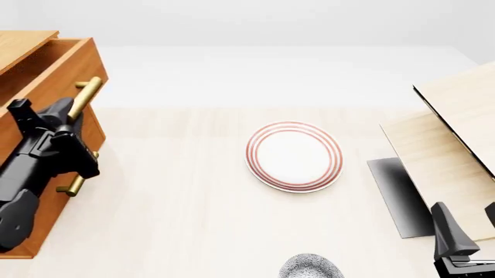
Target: Open the top drawer of the cabinet and put the bowl in it.
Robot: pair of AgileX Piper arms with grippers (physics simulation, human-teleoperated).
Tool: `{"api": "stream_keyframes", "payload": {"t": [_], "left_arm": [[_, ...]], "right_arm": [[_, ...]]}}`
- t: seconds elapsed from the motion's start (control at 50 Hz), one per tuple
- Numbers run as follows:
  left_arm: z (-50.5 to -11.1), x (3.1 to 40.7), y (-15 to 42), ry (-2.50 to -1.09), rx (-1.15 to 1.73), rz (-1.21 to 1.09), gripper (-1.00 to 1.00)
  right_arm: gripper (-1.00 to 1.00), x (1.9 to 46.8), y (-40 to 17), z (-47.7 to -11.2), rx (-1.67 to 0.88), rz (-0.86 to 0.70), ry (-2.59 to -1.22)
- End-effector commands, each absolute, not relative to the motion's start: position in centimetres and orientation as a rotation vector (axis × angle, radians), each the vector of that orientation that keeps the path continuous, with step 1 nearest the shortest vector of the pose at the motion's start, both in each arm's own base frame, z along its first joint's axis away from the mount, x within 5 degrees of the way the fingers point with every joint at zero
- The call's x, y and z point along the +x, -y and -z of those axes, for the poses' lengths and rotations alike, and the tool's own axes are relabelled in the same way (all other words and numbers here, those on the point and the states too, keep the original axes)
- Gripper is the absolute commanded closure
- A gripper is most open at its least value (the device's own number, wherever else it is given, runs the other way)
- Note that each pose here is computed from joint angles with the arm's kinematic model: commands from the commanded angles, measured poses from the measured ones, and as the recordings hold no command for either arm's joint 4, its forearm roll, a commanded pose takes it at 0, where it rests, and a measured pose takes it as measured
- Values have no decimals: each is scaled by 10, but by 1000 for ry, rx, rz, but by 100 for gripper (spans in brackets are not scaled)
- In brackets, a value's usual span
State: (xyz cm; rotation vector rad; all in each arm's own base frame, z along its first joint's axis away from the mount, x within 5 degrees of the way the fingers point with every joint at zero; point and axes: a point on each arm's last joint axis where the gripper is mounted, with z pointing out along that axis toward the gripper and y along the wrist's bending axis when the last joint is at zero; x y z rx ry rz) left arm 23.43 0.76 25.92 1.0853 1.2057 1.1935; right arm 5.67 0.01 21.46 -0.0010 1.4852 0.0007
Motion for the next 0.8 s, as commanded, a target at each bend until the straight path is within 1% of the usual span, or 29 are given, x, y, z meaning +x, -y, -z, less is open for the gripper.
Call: {"api": "stream_keyframes", "payload": {"t": [0.02, 0.54, 0.56, 0.76, 0.8], "left_arm": [[-267, 243, 8, -1161, 1088, -1148, 100], [-254, 229, 24, -1105, 1130, -1110, 100], [-254, 228, 24, -1103, 1130, -1107, -100], [-266, 219, 30, -1090, 1120, -1062, -100], [-262, 216, 31, -1069, 1124, -1079, -100]], "right_arm": [[-100, 57, 0, -214, -1, -1, -1485], [-100, 57, 0, -214, -1, -1, -1485], [-100, 57, 0, -214, 0, -1, -1485], [-100, 57, 0, -214, -1, -1, -1486], [-100, 57, 0, -214, -1, -1, -1485]]}}
